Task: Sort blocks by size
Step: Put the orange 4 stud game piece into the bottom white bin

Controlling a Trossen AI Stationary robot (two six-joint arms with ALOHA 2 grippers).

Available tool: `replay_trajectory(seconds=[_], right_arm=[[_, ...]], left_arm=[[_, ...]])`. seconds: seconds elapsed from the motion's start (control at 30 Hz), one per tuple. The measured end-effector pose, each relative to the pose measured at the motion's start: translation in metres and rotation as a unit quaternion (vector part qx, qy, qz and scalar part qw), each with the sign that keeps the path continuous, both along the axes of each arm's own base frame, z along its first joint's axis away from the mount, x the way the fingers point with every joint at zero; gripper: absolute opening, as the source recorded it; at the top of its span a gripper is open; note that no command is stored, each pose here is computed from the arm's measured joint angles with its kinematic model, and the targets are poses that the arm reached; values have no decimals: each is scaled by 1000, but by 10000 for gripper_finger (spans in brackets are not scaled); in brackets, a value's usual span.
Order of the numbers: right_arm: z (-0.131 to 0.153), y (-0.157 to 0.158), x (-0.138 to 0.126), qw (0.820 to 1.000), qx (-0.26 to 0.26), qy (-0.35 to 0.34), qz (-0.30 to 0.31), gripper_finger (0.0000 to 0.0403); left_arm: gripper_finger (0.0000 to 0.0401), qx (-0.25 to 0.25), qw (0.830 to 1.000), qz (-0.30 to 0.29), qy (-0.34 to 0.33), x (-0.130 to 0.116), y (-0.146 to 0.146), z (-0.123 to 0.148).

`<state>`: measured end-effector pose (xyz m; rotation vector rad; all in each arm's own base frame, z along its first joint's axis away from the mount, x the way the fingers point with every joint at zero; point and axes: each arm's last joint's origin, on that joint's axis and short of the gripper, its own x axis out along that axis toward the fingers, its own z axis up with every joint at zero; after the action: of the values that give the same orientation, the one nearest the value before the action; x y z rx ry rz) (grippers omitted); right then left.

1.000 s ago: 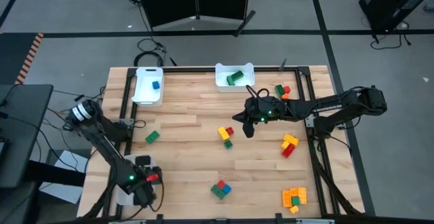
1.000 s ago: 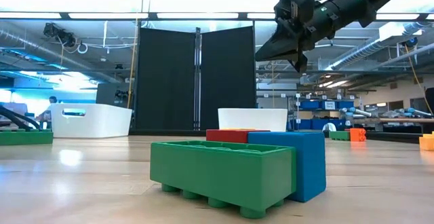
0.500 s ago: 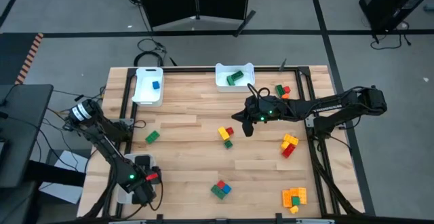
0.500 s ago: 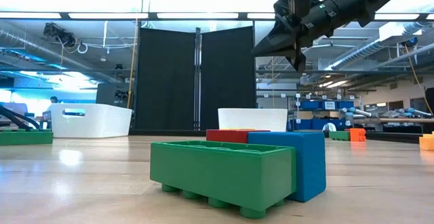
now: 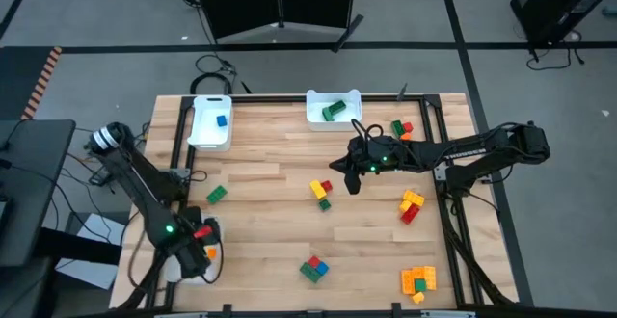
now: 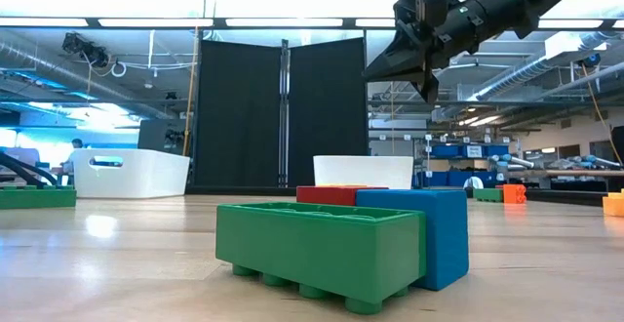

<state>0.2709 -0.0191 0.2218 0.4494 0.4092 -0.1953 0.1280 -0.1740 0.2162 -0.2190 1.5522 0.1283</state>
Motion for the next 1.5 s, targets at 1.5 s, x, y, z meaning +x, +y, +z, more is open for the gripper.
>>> replay_trajectory(seconds=[1.5], right_arm=[[99, -78, -38, 943, 62, 264, -193, 9]], left_arm=[[300, 155, 844, 42, -511, 93, 155, -7]])
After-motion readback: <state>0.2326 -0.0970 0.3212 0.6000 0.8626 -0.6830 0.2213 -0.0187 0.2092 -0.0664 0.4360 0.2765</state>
